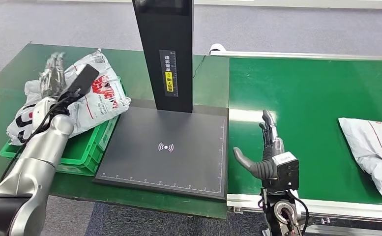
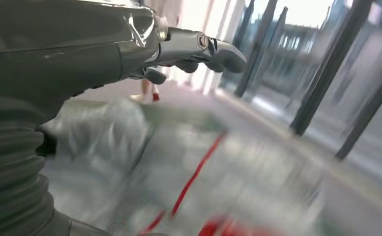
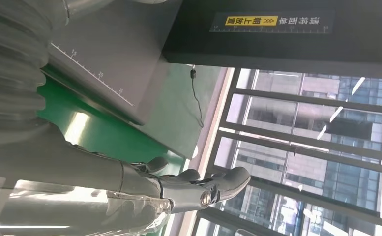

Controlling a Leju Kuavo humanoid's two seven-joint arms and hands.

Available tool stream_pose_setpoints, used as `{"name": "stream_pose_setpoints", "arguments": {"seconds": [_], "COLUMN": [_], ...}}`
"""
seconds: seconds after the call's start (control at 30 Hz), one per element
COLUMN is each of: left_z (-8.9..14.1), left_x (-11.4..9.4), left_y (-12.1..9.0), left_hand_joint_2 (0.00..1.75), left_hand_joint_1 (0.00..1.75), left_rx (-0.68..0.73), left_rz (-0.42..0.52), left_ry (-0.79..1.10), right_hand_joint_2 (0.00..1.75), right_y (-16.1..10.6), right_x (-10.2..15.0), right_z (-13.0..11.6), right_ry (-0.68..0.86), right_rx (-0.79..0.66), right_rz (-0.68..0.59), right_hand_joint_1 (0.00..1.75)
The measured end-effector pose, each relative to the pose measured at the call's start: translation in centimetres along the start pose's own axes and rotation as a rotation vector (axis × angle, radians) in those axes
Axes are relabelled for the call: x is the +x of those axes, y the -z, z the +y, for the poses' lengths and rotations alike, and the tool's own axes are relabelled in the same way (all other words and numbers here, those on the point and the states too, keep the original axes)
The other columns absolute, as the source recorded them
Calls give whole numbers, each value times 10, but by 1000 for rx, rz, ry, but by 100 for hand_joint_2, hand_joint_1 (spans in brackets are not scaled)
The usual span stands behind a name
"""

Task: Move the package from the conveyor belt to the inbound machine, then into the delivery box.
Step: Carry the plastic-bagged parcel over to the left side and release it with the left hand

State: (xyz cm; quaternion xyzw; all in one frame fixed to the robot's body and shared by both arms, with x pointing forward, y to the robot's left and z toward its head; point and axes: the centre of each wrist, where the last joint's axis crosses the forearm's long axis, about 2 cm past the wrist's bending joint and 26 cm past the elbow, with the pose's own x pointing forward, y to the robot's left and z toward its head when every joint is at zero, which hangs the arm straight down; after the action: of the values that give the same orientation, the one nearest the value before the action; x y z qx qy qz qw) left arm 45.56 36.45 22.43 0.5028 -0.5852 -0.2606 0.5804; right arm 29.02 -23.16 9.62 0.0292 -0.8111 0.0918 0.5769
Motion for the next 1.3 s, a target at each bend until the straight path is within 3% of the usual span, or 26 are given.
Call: {"name": "stream_pose_setpoints", "arguments": {"seconds": [0.13,0.43,0.7,1.17,1.3], "left_z": [-14,-17,-22,-29,-30], "left_x": [-6,-8,-10,-6,-2], "left_y": [-1,1,0,-2,-2], "left_hand_joint_2": [175,175,175,175,175], "left_hand_joint_1": [0,0,0,0,0], "left_rx": [-163,-216,-306,-477,-444], "left_rz": [66,97,206,192,175], "left_ry": [151,215,386,510,502], "right_hand_joint_2": [175,175,175,175,175], "right_y": [5,6,6,7,7], "right_x": [-2,-5,-6,-6,-6], "right_z": [1,3,8,9,8], "right_ry": [-1,-1,-9,-22,-22], "right_rx": [7,17,32,49,47], "right_rz": [6,20,31,46,51], "right_hand_joint_1": [0,0,0,0,0]}}
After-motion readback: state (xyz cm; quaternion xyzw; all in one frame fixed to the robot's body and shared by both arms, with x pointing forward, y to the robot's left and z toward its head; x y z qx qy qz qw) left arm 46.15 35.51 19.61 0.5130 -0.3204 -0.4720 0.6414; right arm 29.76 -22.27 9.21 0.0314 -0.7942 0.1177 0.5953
